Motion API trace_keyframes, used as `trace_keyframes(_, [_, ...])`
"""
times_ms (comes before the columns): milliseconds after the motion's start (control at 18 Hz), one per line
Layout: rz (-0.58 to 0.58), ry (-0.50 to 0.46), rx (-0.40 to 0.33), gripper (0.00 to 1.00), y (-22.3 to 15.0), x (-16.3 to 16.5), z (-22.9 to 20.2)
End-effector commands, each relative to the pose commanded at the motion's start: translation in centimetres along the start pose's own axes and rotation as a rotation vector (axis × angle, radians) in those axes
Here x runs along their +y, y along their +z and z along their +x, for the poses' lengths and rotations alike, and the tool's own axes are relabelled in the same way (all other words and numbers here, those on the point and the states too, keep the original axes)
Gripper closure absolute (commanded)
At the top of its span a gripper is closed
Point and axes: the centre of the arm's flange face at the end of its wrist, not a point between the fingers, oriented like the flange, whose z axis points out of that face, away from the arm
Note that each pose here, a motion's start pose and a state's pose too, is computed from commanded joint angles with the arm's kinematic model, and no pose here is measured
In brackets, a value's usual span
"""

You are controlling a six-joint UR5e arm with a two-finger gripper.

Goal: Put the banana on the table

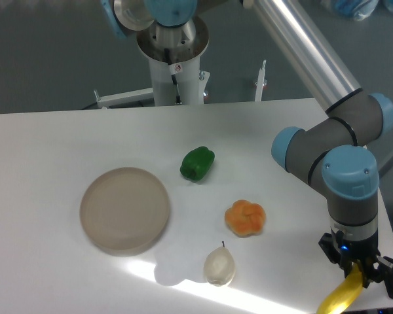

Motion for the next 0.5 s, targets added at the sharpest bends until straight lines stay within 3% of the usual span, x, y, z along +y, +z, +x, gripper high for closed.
trace_keyframes(500, [0.0, 0.0, -0.003, 0.7, -0.24, 0.01, -0.08])
